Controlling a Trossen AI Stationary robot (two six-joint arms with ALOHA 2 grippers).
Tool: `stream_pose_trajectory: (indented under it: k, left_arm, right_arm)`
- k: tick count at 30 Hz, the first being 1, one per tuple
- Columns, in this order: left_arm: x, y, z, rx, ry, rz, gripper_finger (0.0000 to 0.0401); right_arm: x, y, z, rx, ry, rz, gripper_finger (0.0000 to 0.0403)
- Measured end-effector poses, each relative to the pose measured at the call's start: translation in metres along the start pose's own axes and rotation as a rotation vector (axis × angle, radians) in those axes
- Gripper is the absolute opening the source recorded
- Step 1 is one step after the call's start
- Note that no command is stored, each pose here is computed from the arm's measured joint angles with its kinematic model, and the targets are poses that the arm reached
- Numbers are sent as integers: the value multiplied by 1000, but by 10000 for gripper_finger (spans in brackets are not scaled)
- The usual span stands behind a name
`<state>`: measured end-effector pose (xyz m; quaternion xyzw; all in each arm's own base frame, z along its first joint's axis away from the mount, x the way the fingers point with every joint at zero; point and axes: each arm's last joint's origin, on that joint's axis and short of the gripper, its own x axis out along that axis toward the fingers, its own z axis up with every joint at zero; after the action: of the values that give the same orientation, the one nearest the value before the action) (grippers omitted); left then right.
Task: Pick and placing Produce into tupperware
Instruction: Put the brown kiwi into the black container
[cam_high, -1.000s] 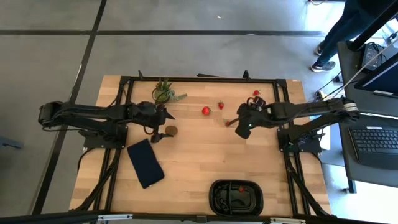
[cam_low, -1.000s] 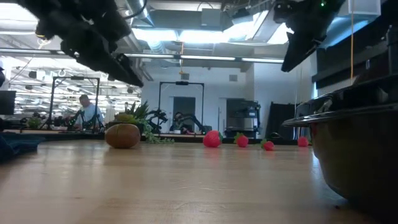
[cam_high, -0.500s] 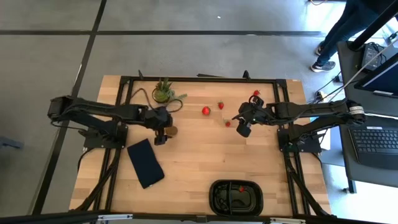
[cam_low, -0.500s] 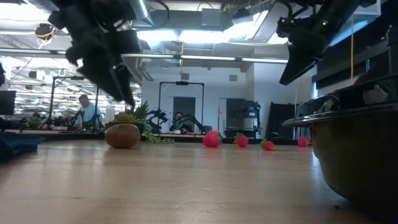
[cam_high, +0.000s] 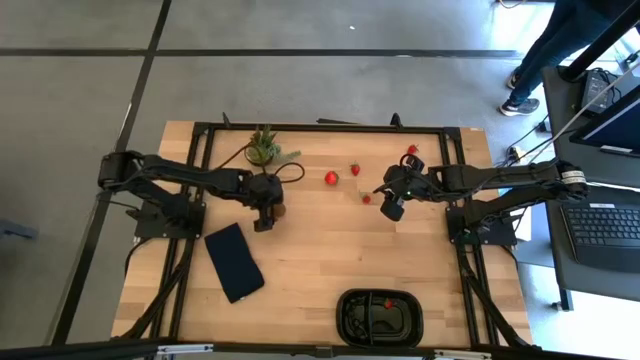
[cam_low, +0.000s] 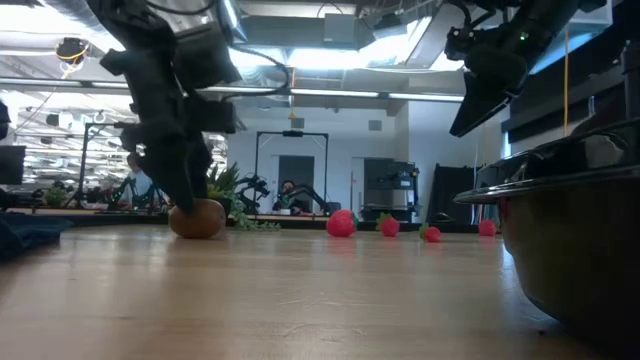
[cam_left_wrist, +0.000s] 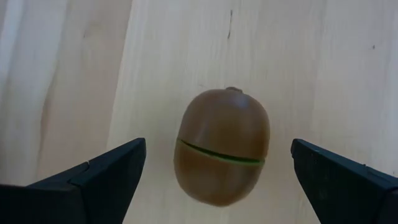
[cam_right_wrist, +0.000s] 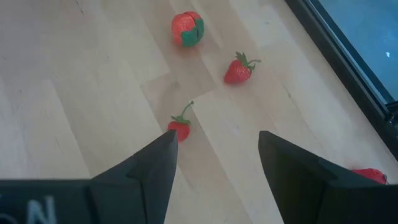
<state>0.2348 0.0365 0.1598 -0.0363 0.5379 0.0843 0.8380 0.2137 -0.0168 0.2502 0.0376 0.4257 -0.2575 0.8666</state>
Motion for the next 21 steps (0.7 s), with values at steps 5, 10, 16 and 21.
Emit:
stream_pose_trajectory:
  k: [5,10,16,21]
  left_arm:
    - [11,0,-2,0,49,1,392]
    - [15,0,-4,-4,70,1,392]
    - [15,0,-4,-5,70,1,392]
    - [15,0,-3,-1,70,1,392]
  right_arm:
    - [0,0,0,-7,0,0,226]
    - [0,0,0,-9,-1,0,226]
    - [0,0,0,-9,0,0,226]
    - [0,0,0,-9,0,0,226]
